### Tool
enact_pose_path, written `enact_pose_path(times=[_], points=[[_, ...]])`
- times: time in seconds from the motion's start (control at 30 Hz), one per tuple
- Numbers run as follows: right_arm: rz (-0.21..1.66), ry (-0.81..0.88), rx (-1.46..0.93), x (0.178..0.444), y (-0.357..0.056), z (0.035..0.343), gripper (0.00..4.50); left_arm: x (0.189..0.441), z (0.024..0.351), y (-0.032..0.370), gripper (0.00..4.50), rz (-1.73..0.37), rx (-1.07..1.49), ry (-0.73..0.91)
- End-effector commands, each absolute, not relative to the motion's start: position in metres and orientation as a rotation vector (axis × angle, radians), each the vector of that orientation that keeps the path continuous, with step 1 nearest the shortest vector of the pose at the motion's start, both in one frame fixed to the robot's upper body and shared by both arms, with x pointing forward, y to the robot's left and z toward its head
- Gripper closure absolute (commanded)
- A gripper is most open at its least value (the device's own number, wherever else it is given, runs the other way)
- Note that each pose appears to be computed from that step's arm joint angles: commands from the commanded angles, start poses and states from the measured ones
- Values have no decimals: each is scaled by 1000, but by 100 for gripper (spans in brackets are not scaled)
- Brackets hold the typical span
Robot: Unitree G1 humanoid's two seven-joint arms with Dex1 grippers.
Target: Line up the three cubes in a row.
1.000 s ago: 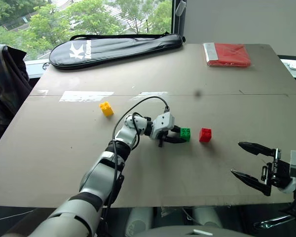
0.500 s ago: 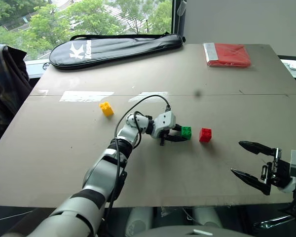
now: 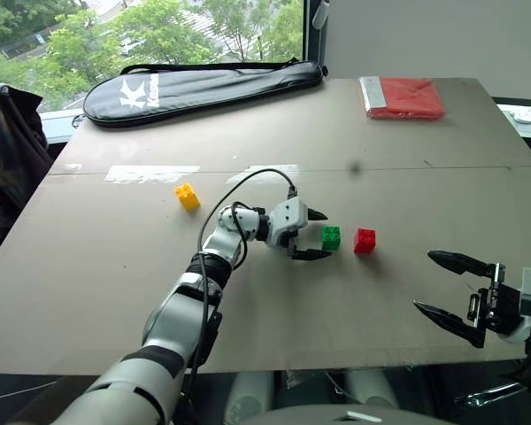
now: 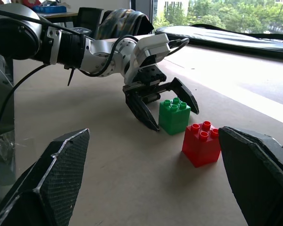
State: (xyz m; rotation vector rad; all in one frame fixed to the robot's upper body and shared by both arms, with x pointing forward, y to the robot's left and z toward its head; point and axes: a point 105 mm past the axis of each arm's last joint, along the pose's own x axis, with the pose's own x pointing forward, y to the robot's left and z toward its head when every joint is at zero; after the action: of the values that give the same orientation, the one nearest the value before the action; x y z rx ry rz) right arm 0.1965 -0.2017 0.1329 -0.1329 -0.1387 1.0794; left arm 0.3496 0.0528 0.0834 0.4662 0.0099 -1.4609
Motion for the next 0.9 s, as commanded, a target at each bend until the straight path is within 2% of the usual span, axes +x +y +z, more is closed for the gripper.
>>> enact_pose_path(times=[0.03, 0.13, 0.27, 0.37, 0.47, 0.57, 0.73, 0.9], points=[[1088, -186, -132, 202, -200, 145, 0, 333, 111, 85, 3, -1395, 409, -111], [1075, -211, -108, 207, -199, 152, 0, 317, 130, 103, 3, -1333, 348, -155], [1086, -250, -62, 215, -193, 161, 0, 292, 148, 146, 3, -1117, 287, -150], [1109, -263, -41, 225, -189, 159, 0, 304, 161, 199, 3, -629, 197, -205], [1140, -261, -42, 230, -188, 154, 0, 311, 152, 228, 3, -337, 239, -169], [1161, -267, -39, 236, -186, 154, 0, 314, 143, 239, 3, -149, 234, -138], [1187, -278, -43, 244, -184, 156, 0, 328, 109, 226, 3, 5, 210, -12], [1189, -285, -53, 248, -185, 157, 0, 346, 93, 227, 3, 195, 199, 47]])
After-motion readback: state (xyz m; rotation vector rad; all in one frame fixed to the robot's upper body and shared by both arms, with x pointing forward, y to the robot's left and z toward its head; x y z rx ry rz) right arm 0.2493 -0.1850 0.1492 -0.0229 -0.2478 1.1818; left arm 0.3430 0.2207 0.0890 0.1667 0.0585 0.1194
